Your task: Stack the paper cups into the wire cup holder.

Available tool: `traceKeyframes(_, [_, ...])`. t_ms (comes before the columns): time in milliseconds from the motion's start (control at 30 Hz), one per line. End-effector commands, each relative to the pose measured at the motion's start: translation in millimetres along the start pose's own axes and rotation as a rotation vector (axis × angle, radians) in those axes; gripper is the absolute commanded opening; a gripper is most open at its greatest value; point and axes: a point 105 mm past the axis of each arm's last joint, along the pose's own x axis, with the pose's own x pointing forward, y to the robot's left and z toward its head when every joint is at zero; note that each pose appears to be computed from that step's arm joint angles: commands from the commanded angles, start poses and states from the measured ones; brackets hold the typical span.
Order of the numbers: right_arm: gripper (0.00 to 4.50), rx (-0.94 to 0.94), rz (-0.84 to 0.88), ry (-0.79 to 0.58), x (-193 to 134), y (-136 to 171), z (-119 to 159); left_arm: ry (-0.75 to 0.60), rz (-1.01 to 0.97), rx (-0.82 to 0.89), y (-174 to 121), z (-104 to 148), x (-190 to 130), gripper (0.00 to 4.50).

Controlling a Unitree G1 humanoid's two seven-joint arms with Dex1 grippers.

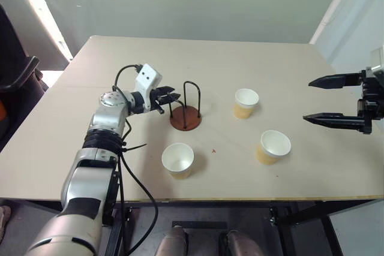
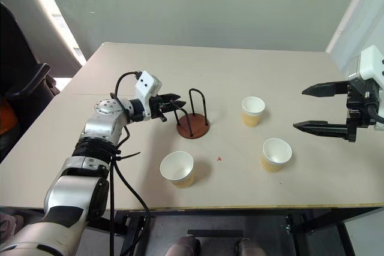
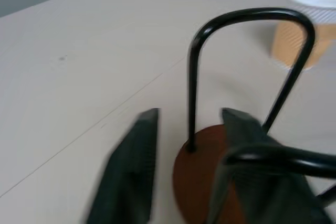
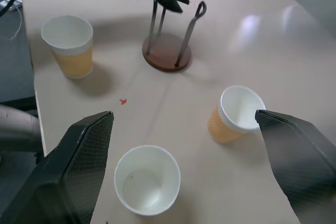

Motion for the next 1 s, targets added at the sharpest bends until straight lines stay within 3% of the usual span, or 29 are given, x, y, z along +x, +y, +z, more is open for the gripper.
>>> traceKeyframes(33, [4.50, -0.056, -0.038, -0.015, -9, 1, 13, -0.054, -0.071, 0.045, -4, 20, -9, 0.27])
traceKeyframes(67, [4.50, -0.056, -0.038, -0.015, -9, 1, 13, -0.063, -0.100, 0.051, -8, 24, -11, 0.03])
traceKeyframes(433, [4.50, -0.060, -0.041, -0.021, -4, -1, 13, -0.176, -0.553, 0.180, -91, 86, -3, 0.03])
traceKeyframes(567, [4.50, -0.060, -0.043, -0.022, -5, 0, 13, -0.134, -0.656, 0.251, -123, 80, 12, 0.03])
traceKeyframes(700, [4.50, -0.028, 0.054, 0.008, 1, 19, 6, -0.052, -0.586, 0.257, -135, 57, 39, 0.03])
traceKeyframes(1000, [4.50, 0.013, 0.228, 0.003, 25, 57, 4, 0.018, -0.636, 0.211, -161, 27, 31, 0.03])
